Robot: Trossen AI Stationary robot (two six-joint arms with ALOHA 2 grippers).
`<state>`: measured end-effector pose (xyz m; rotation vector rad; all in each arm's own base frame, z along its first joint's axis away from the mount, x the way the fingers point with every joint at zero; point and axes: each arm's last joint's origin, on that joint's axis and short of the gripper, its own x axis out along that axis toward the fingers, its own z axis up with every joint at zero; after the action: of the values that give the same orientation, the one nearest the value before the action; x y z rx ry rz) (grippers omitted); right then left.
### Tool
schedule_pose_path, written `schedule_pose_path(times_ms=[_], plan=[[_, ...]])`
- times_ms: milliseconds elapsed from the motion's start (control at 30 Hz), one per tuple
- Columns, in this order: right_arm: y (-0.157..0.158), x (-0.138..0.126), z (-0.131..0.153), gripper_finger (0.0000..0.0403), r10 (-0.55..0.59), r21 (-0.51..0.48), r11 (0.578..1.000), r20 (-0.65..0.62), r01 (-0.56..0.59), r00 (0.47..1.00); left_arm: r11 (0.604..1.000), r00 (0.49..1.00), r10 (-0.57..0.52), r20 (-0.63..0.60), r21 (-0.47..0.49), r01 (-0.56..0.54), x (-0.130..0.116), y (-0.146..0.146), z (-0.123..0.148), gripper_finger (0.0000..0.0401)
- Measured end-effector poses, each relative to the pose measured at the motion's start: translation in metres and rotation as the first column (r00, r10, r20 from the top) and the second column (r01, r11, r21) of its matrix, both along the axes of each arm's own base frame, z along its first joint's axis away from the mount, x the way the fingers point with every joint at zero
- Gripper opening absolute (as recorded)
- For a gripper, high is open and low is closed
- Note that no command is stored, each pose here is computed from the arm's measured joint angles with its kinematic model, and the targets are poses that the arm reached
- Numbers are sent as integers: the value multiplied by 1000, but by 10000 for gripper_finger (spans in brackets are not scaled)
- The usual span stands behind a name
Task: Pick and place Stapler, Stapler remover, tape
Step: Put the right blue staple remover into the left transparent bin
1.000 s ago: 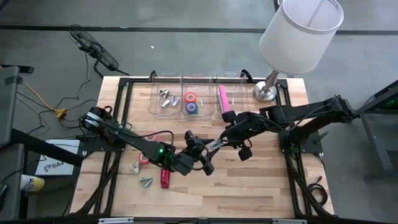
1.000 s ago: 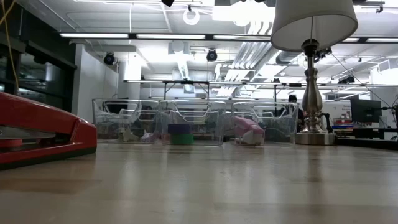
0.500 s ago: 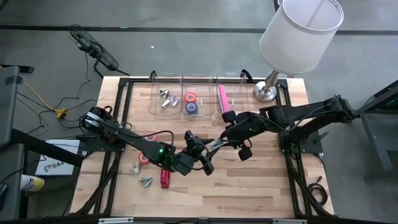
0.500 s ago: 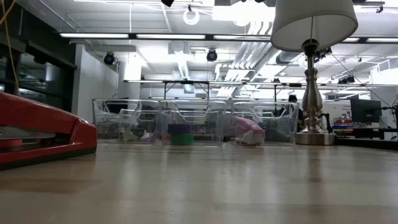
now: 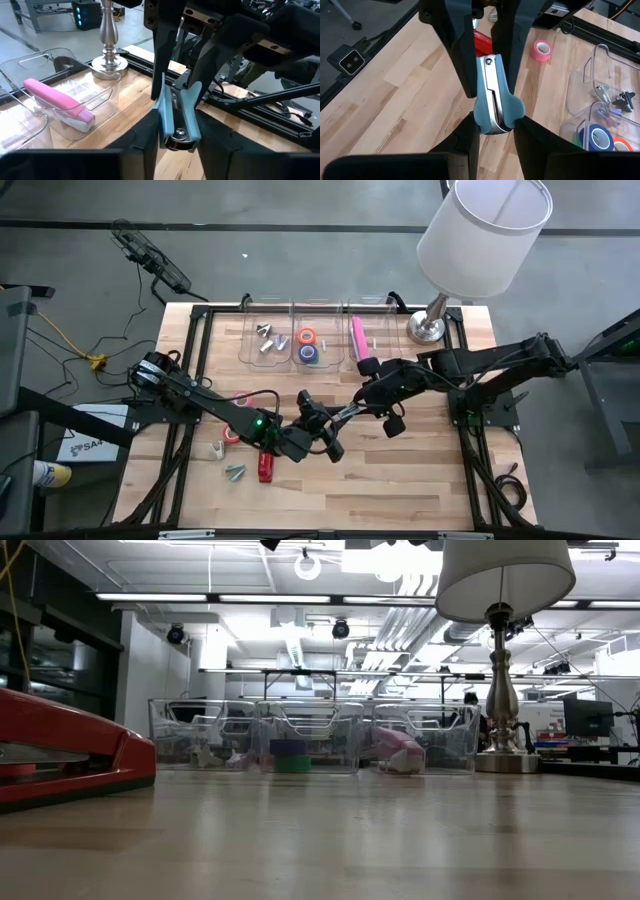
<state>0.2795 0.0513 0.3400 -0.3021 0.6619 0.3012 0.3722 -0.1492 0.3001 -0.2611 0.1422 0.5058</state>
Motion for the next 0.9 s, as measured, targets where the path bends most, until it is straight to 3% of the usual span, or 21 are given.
schedule_pose_path(times_ms=[67, 533, 900], plan=[[0, 0, 0, 90, 0, 3, 1000, -4, 0, 1000, 1000, 1000, -6, -4, 3, 6, 0, 0, 0, 87], [0, 0, 0, 92, 0, 4, 1000, -1, 0, 1000, 1000, 1000, -1, 0, 1, 1, 0, 0, 0, 87], [0, -1, -1, 149, 10, 18, 1000, -12, -10, 1000, 1000, 1000, 25, 7, 1, -25, 0, 0, 0, 86]])
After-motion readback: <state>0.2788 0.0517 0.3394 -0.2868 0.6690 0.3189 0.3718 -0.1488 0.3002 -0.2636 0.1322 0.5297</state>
